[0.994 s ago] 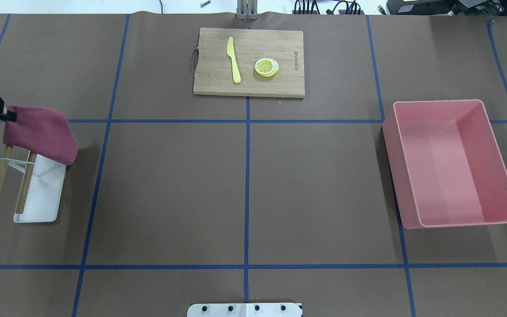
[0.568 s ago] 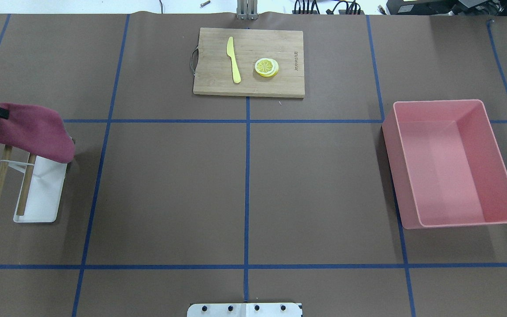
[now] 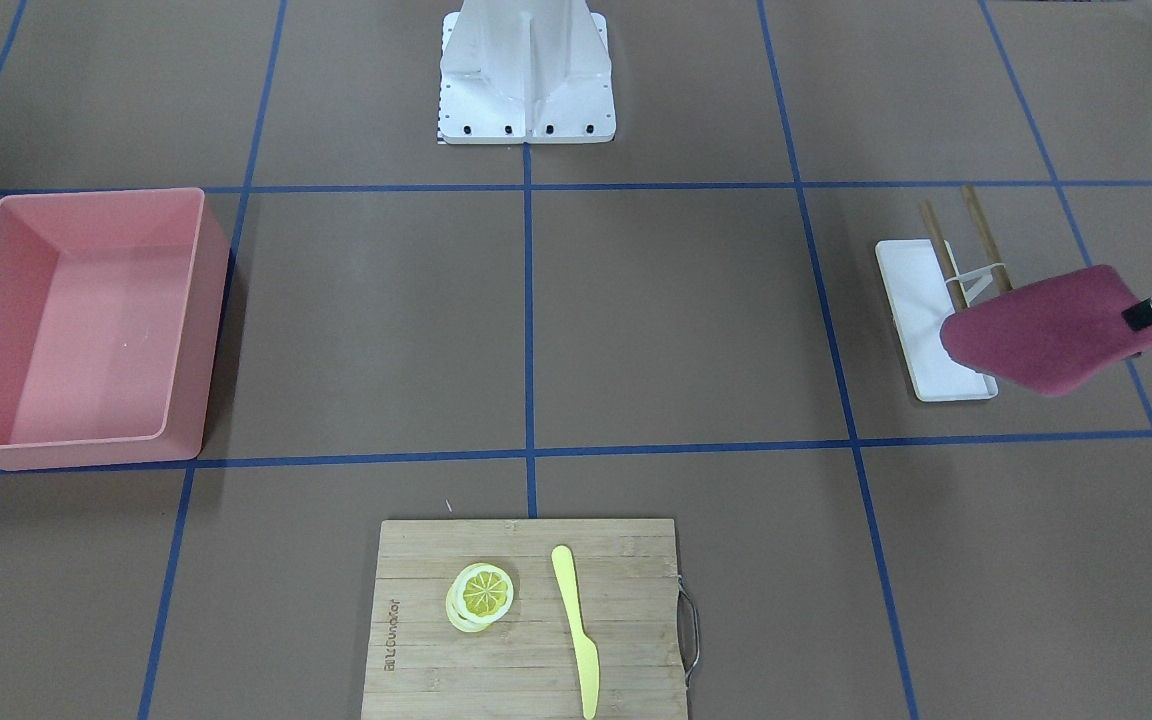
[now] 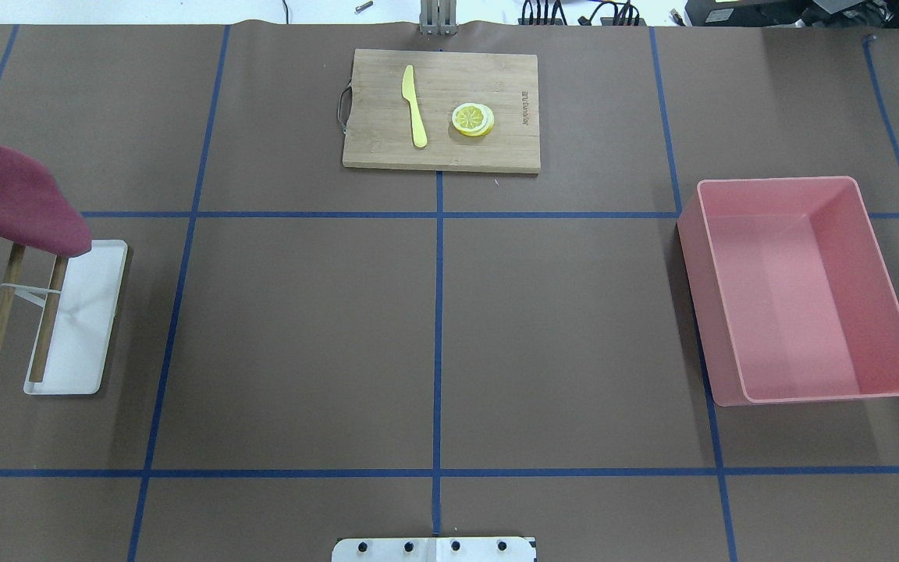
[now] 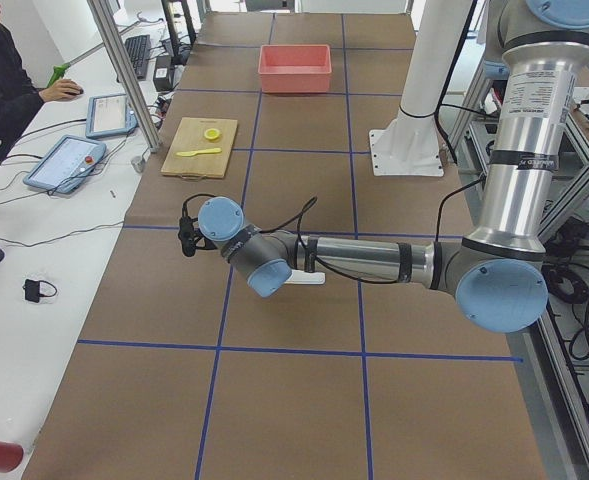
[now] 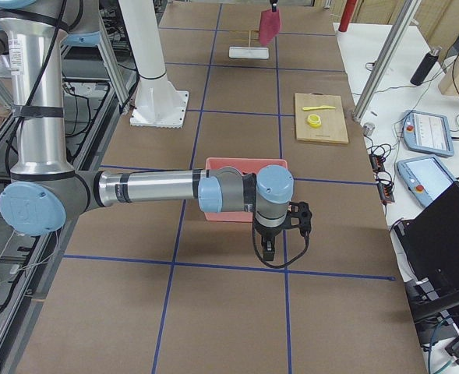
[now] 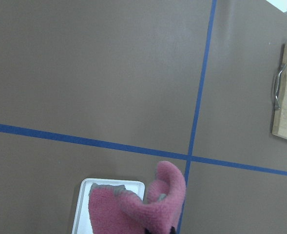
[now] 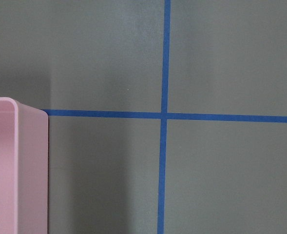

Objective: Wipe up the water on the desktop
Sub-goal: 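Lift the pink towel with the left gripper toward the cutting board, then grasp the towel with the right gripper while the left gripper holds it, then open and withdraw the left gripper while the right gripper carries the towel closer, then lower the towel with the right gripper and wipe it across the table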

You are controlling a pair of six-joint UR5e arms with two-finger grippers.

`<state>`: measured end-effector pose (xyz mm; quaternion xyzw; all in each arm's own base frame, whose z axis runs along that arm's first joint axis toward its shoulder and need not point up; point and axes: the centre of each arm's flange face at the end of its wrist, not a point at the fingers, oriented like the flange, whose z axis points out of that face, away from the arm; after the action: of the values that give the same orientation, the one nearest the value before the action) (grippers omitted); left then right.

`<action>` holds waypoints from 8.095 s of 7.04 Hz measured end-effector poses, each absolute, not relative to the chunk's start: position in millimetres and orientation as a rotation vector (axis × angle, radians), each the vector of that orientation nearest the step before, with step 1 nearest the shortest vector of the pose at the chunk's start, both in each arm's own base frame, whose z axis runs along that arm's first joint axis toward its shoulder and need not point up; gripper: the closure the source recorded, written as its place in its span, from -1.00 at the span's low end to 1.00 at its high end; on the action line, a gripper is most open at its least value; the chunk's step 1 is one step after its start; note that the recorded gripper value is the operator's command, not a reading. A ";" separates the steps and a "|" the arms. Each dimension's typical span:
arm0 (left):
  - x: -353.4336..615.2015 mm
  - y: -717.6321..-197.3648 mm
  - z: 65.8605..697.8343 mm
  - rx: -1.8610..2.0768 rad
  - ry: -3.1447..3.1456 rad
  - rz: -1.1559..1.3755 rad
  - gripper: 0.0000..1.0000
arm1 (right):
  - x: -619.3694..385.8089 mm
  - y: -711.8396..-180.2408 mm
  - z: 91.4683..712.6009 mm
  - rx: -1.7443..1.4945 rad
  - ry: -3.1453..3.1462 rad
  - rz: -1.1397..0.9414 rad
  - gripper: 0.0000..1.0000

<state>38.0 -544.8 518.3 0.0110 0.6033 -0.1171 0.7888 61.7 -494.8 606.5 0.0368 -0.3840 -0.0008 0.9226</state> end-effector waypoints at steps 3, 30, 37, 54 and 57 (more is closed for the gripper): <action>42.6 -590.1 439.8 -0.063 1.340 -0.413 1.00 | 53.9 -502.4 580.4 0.132 -0.788 -0.036 -1.00; 487.8 -502.3 65.2 -0.562 1.147 -0.903 1.00 | -416.8 -403.1 160.5 0.792 -0.943 -0.470 1.00; 471.5 -505.4 80.4 -0.437 1.167 -0.876 -0.96 | -415.5 -404.8 164.8 0.789 -0.926 -0.463 1.00; 190.0 -526.9 323.0 0.235 0.806 -0.209 -0.97 | -496.6 -417.4 316.9 0.543 -0.469 -0.687 1.00; 158.1 -541.6 344.1 0.237 0.762 -0.227 -0.97 | -528.4 -341.9 277.5 0.481 -0.655 -0.709 1.00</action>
<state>158.1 -541.6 344.1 0.1151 0.3702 -0.1101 0.9152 -528.4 -341.9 277.5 0.2288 -0.3117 -0.3375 0.8582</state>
